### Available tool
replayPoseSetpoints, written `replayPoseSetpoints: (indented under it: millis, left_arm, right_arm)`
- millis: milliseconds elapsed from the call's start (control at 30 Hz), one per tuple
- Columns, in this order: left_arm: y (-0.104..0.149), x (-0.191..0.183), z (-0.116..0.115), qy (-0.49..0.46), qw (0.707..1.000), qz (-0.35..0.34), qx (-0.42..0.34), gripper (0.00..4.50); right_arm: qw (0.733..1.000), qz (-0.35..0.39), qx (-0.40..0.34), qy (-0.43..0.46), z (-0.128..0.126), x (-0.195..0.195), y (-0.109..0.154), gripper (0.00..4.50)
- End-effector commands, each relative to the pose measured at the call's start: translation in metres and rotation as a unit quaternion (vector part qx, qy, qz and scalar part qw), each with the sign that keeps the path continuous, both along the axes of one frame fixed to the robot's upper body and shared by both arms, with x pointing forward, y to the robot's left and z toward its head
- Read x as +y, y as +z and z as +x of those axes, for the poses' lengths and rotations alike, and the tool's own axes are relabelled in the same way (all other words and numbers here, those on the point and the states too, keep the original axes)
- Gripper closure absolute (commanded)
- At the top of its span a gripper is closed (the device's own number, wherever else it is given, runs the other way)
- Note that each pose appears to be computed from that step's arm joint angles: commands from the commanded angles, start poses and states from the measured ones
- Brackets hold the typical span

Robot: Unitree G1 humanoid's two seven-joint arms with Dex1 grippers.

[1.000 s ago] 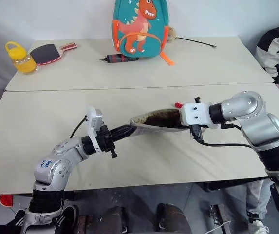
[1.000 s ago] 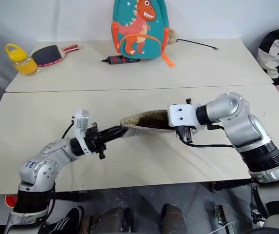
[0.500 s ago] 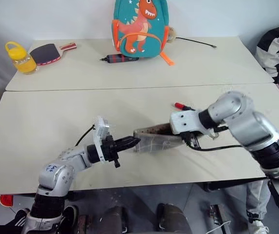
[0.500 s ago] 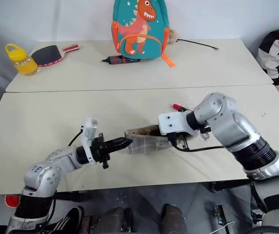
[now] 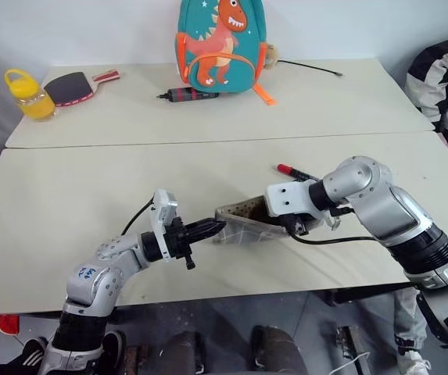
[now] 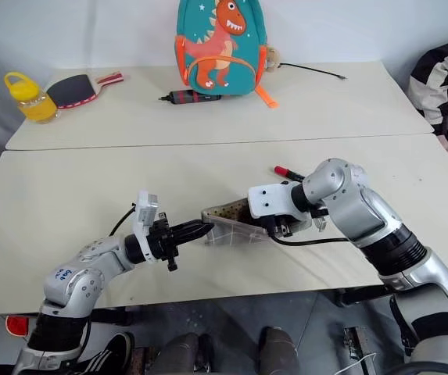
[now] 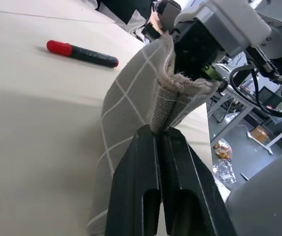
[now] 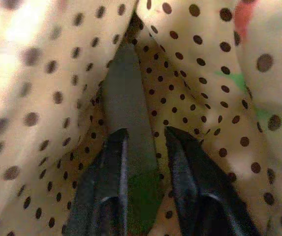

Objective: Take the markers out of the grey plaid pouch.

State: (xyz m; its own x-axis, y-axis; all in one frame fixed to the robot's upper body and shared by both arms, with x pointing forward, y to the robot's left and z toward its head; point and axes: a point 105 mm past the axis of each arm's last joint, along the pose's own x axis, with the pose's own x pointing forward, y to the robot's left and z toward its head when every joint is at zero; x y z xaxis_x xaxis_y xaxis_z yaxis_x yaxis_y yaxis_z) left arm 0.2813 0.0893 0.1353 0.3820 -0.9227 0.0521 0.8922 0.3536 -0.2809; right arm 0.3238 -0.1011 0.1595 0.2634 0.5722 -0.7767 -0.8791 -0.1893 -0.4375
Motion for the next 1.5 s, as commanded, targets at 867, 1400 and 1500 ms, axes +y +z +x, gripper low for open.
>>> replayPoseSetpoints:
  millis: [867, 1400, 1500]
  left_arm:
    - [0.006, 0.001, -0.001, 0.003, 1.000, -0.002, -0.015, 4.50]
    - [0.005, 0.000, -0.003, 0.003, 1.000, 0.002, -0.018, 4.50]
    - [0.006, 0.002, -0.003, 0.005, 1.000, 0.004, -0.021, 4.50]
  right_arm:
    - [1.000, -0.023, 0.012, -0.010, 0.007, -0.006, -0.039, 1.81]
    - [1.000, 0.002, 0.004, 0.001, 0.002, -0.002, -0.027, 3.46]
    - [1.000, 0.028, -0.002, -0.009, 0.001, -0.008, -0.005, 3.46]
